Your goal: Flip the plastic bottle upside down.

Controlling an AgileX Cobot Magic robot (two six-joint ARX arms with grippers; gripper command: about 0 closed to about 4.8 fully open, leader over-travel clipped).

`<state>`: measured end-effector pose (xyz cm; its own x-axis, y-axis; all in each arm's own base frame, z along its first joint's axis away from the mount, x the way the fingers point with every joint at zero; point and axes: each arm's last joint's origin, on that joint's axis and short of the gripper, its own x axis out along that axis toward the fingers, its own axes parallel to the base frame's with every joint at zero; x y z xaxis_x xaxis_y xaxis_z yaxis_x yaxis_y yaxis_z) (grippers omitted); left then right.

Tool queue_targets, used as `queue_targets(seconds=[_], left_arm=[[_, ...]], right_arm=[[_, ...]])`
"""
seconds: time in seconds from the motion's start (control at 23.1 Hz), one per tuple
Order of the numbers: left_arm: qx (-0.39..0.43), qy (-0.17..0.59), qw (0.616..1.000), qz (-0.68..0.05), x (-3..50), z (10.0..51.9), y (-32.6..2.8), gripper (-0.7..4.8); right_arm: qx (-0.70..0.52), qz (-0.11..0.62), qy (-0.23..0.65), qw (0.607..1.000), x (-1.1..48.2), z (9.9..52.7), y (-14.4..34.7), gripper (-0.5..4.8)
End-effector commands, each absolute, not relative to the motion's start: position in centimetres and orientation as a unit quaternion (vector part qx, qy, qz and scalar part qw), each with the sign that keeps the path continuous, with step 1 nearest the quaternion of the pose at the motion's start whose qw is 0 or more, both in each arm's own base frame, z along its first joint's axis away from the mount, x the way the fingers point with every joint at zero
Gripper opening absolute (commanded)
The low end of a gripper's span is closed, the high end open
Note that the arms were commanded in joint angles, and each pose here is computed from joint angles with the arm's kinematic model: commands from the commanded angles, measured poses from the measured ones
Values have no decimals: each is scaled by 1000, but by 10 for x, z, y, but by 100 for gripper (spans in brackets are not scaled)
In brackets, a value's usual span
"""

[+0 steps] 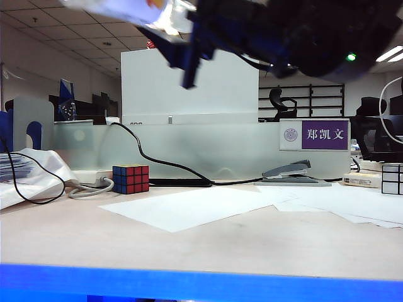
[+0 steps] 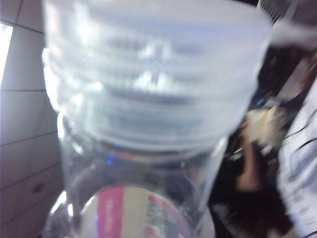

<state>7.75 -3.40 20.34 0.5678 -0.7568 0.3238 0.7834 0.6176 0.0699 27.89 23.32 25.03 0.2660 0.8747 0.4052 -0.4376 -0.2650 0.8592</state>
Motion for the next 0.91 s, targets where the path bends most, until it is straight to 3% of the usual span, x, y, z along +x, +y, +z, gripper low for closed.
queue_targets(seconds=[0.04, 0.13, 0.22, 0.3, 0.43, 0.69, 0.91], left_arm=[[-16, -178, 890, -419, 78, 203, -36, 284], [-11, -192, 887, -421, 76, 205, -36, 359], [-9, -204, 884, -421, 75, 207, -36, 399], [13, -227, 881, -414, 74, 210, -36, 401], [29, -268, 872, -409, 71, 216, -35, 400], [88, -377, 839, -384, 60, 230, -32, 400], [99, -413, 825, -372, 55, 235, -31, 400]], right_arm=[[576, 594, 219, 517, 268, 266, 248, -5], [586, 602, 239, 488, 259, 271, 259, -5], [598, 607, 263, 451, 251, 278, 270, -5], [606, 617, 285, 413, 239, 287, 284, -5], [608, 628, 290, 389, 226, 297, 293, -5], [634, 617, 296, 362, 218, 303, 300, -5], [654, 604, 301, 343, 212, 305, 303, -5]])
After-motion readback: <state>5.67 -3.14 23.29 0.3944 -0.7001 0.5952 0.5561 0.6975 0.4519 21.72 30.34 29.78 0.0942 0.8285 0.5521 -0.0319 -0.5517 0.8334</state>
